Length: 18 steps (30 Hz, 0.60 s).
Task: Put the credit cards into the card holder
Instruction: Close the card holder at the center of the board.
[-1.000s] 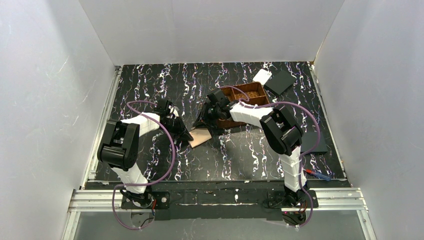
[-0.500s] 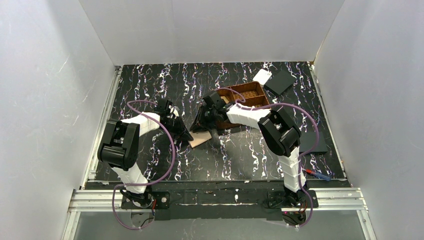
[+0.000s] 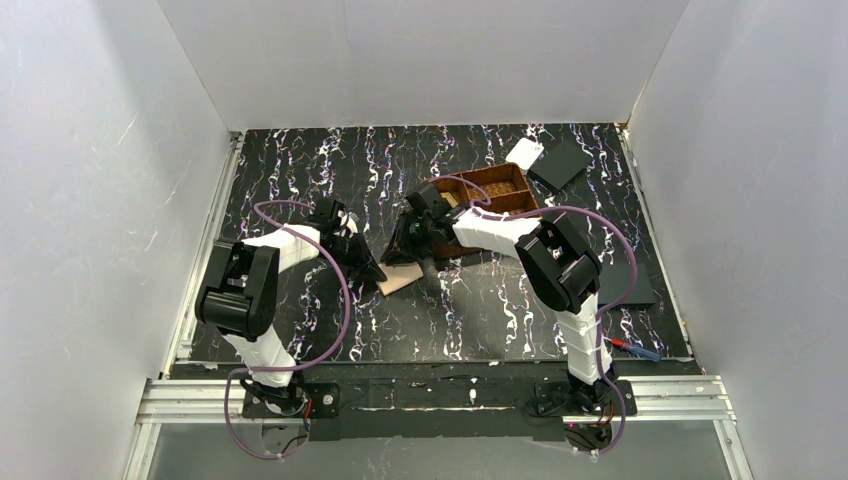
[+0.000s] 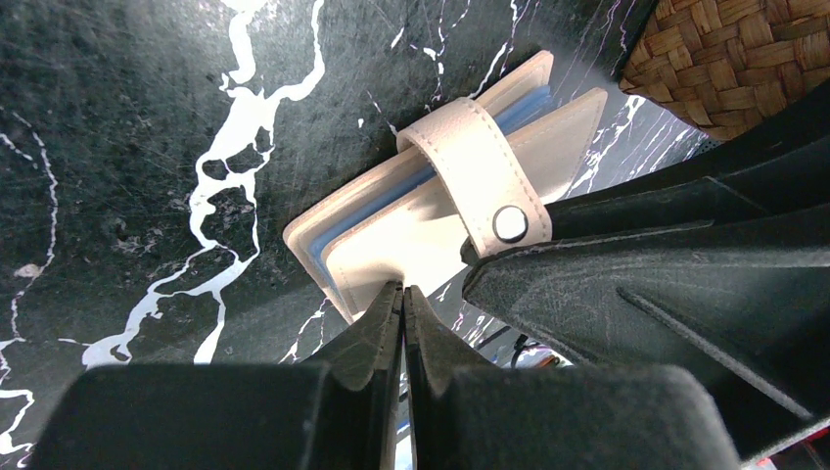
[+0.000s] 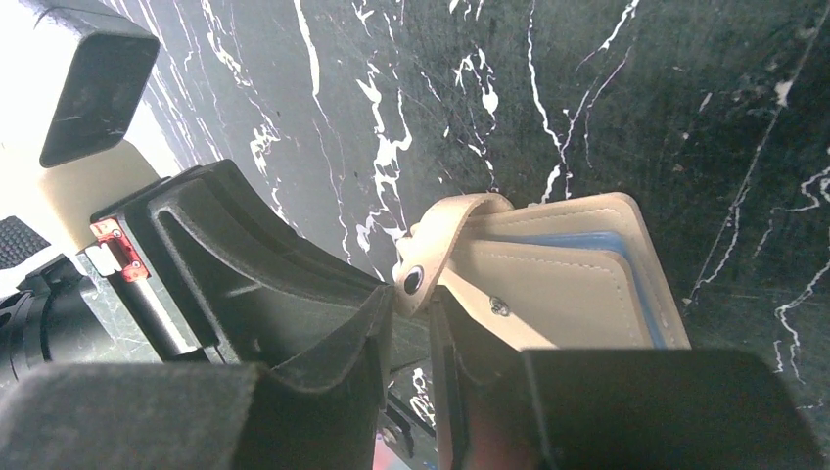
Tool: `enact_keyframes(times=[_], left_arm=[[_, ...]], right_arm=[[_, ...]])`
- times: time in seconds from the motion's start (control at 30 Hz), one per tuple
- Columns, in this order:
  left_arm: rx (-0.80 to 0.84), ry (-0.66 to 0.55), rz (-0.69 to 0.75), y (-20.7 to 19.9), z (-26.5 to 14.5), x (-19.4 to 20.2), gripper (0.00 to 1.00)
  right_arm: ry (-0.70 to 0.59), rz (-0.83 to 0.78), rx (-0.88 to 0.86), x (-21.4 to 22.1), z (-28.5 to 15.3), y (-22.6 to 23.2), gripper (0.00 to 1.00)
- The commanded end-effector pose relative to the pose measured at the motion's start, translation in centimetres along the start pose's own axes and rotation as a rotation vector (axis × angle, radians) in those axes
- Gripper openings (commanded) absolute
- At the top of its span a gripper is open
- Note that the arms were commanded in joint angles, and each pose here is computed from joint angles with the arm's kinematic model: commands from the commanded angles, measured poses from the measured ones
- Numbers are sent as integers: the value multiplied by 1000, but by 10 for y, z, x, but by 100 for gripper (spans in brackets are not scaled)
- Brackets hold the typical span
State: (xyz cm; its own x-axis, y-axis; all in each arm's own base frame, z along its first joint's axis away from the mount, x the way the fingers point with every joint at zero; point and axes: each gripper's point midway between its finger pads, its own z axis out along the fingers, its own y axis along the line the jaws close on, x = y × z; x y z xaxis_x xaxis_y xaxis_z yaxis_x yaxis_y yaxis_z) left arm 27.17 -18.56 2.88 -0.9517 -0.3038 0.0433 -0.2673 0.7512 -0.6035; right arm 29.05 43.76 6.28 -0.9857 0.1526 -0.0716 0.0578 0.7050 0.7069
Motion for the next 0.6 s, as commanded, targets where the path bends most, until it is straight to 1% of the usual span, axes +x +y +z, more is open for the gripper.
enact_keyframes(times=[0.0,0.17,0.5,0.57], left_arm=[[-115,-17,8,29,8,-2,2],[-114,-17,12,29,8,-2,2],[-114,-16,15,31,9,-2,2],[-115,-16,13,31,9,-2,2]], right_arm=[[-36,-13,-5,-9,-3,8,29],[-41,-14,-5,-10,-9,9,31],[-67,-9,5,-16,-18,4,28],[-71,-10,2,-18,-20,5,29]])
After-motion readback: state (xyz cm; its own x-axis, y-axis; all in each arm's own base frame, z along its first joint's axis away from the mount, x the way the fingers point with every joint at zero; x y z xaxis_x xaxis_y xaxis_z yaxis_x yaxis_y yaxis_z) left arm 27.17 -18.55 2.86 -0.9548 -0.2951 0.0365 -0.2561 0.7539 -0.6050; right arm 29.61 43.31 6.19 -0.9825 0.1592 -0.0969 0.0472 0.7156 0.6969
